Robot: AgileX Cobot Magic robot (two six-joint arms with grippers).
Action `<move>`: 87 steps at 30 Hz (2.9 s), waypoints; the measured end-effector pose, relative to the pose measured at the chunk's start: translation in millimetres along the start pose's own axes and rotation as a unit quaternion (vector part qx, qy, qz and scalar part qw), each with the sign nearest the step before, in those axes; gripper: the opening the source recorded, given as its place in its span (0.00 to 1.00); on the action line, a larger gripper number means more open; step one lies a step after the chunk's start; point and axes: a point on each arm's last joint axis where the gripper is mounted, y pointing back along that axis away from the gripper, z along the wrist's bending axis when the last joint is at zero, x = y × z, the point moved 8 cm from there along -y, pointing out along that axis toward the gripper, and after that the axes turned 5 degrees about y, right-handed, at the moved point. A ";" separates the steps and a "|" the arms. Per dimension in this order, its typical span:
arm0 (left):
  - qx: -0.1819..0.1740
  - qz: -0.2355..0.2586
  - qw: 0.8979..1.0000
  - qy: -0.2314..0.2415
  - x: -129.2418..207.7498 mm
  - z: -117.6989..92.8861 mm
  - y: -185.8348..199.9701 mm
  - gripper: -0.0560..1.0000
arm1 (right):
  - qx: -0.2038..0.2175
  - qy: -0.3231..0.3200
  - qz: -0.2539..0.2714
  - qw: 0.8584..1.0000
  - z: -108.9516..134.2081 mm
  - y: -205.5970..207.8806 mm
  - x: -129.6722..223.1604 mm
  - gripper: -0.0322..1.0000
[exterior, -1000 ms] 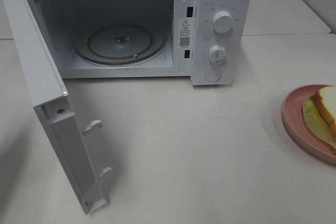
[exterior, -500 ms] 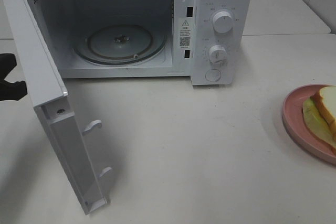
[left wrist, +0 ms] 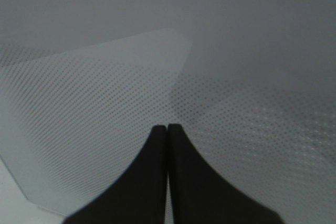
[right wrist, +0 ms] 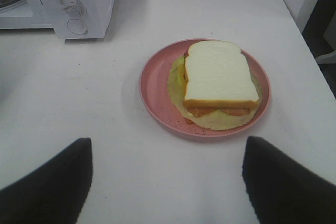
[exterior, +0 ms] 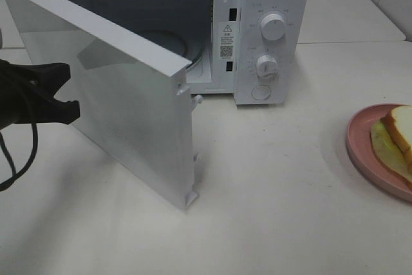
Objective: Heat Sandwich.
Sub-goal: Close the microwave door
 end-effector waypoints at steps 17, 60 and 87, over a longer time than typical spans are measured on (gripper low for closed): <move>-0.020 -0.029 0.999 -0.005 -21.3 -32.0 -36.1 0.06 | 0.000 0.000 0.000 1.000 0.0 0.0 0.0 0.77; 0.012 -0.017 0.999 -0.024 -37.0 -101.3 -150.1 0.05 | 0.000 0.000 0.000 1.000 0.0 0.0 0.0 0.77; -0.009 -0.005 1.000 -0.003 -39.0 -86.9 -141.9 0.06 | 0.000 0.000 0.000 1.000 0.0 0.0 0.0 0.77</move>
